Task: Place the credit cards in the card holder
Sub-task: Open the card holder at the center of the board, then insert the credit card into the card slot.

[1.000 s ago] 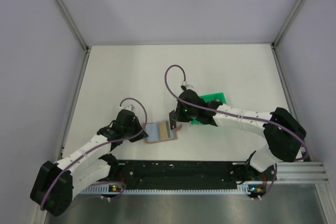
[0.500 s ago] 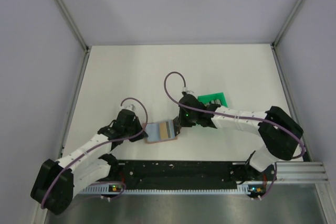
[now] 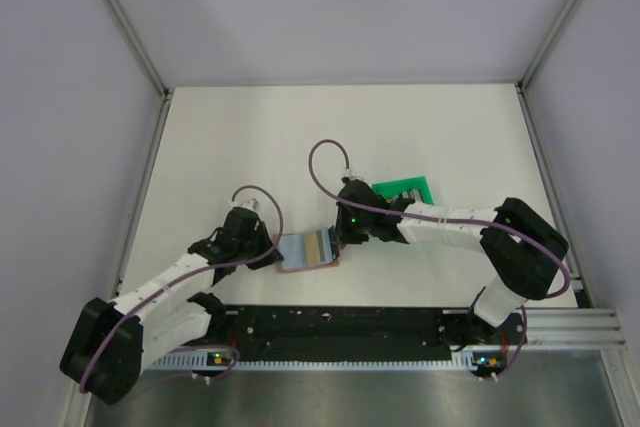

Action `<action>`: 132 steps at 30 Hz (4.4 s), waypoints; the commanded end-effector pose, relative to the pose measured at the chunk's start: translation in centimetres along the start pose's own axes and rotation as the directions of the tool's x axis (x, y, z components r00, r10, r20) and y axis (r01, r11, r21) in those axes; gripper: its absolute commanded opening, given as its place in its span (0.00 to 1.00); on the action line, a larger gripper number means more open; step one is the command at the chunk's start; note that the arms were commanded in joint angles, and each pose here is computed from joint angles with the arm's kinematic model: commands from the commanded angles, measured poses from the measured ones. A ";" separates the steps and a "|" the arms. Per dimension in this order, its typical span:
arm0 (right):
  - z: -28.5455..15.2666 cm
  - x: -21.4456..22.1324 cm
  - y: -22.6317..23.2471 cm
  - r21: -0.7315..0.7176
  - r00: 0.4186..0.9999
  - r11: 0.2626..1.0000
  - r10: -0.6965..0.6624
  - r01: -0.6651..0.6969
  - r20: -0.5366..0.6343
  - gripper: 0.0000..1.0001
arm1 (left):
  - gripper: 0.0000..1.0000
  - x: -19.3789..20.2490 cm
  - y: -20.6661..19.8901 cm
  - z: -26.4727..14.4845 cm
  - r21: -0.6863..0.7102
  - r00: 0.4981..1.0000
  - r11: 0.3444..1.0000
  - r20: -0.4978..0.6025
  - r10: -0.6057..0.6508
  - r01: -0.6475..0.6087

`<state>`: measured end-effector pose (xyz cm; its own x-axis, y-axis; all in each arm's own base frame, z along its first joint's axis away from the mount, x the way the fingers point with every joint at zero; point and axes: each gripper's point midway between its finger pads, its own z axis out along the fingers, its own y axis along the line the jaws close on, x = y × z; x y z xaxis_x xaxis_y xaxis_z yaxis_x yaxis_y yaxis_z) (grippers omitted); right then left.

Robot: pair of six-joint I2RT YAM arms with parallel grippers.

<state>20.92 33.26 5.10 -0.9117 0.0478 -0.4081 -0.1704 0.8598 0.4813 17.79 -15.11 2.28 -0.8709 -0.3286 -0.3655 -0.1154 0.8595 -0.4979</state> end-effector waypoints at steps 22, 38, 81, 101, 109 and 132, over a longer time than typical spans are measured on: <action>-3.3 -2.5 8.1 -0.145 0.989 0.982 -0.110 0.124 0.104 0.00 | 0.00 -1.9 -2.4 -0.9 0.075 0.998 0.997 0.050 0.031 -0.034; -2.4 -2.3 11.6 -0.226 0.991 0.966 -0.109 0.123 0.072 0.00 | 0.00 -2.7 -3.5 -1.7 0.095 0.997 0.994 0.058 0.044 -0.049; -2.0 -3.5 3.3 -0.296 0.986 0.955 0.071 -0.024 0.150 0.00 | 0.00 0.4 0.4 3.3 -0.059 0.993 0.998 -0.117 0.026 -0.034; 0.2 -3.3 0.8 -0.281 0.989 0.958 0.096 -0.062 0.110 0.00 | 0.00 1.1 0.0 3.7 -0.023 0.987 0.998 -0.155 0.046 -0.051; 1.2 -2.6 1.1 -0.318 0.989 0.943 0.127 -0.098 0.070 0.00 | 0.00 1.3 -0.1 3.8 -0.013 0.985 0.999 -0.167 0.049 -0.051; 2.1 -1.6 -1.1 -0.311 0.977 0.932 0.208 -0.185 0.042 0.00 | 0.00 1.4 -0.1 3.9 -0.011 0.985 0.999 -0.168 0.035 -0.038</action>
<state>22.84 33.39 4.00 -0.9146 0.2369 -0.3277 -0.1061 0.6413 0.7599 21.15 -19.26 1.90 -0.9097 -0.2584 -0.3250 -0.0284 0.8197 -0.5721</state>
